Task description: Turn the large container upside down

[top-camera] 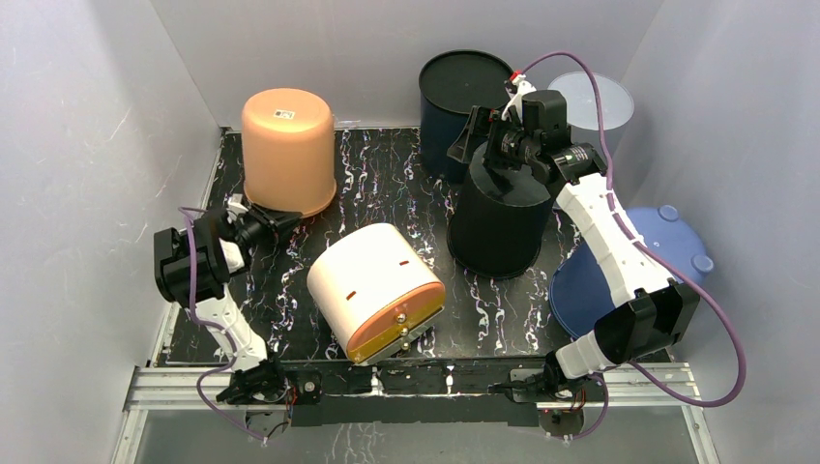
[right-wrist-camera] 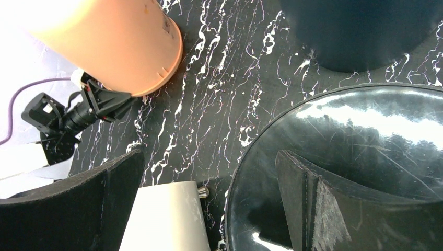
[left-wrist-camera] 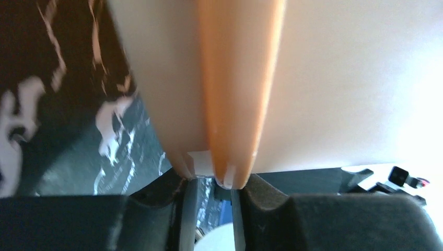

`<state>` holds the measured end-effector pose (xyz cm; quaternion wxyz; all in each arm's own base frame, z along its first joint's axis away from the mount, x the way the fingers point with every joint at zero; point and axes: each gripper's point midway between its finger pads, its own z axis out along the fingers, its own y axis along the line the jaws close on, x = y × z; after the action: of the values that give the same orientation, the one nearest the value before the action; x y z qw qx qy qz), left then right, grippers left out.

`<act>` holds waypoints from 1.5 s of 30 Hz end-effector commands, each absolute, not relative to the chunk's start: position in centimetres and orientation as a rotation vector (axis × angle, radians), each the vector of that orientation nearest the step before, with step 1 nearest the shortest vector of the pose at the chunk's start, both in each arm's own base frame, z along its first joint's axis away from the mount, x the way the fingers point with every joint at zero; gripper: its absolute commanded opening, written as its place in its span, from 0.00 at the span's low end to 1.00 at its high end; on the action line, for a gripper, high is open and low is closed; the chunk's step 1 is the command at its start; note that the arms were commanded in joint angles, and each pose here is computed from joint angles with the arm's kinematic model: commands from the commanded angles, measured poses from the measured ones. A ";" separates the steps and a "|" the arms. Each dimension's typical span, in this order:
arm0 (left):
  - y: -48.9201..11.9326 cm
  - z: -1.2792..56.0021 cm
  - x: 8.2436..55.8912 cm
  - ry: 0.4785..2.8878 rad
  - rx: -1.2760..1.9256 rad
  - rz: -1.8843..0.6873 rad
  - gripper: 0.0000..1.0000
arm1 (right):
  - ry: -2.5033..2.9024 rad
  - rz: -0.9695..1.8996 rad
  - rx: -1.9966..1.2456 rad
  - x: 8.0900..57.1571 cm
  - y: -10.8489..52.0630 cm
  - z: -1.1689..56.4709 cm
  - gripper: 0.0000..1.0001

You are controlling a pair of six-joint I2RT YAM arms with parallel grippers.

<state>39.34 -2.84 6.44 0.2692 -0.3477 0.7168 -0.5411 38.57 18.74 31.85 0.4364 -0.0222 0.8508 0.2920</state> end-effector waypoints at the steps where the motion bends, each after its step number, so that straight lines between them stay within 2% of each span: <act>1: 0.8 4.9 41.2 1.981 -1.050 -1.237 0.29 | 2.121 0.699 -0.061 37.9 18.4 31.6 0.98; 3: 1.5 4.7 40.8 2.043 -1.068 -1.137 0.57 | 2.121 0.694 -0.064 37.9 18.3 31.6 0.98; 4: 2.2 4.8 40.7 2.066 -1.069 -1.058 0.67 | 2.124 0.687 -0.065 37.9 18.3 31.4 0.98; 8: 2.8 6.3 39.8 2.124 -1.006 -0.946 0.98 | 2.129 0.657 -0.050 38.2 17.9 31.2 0.98; 18: 1.9 10.6 33.6 2.268 -0.856 -0.762 0.98 | 2.118 0.683 -0.048 38.5 18.3 31.1 0.98; 23: -2.5 15.1 30.8 2.305 -0.565 -0.813 0.98 | 2.146 0.632 -0.051 38.5 17.7 29.8 0.98; 26: -5.0 18.4 30.1 2.333 -0.373 -0.712 0.98 | 2.174 0.592 -0.056 38.9 17.3 29.6 0.98; 28: -5.8 22.6 31.2 2.269 -0.334 -0.663 0.98 | 2.125 0.550 -0.062 39.3 16.7 31.7 0.98; 33: -6.8 32.2 35.0 2.079 -0.200 -0.639 0.98 | 1.922 0.548 -0.082 38.5 16.0 41.1 0.98; 38: -8.3 40.0 37.6 1.843 -0.070 -0.676 0.98 | 1.500 0.616 -0.051 34.7 14.5 51.6 0.98; 45: -8.0 44.2 38.2 1.738 -0.026 -0.635 0.98 | 1.310 0.571 0.067 32.7 11.6 53.3 0.98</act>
<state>38.55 -7.89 39.93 0.5521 -0.0363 0.7852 -0.2781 32.48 13.00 49.33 0.6917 -0.0055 0.6726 0.2630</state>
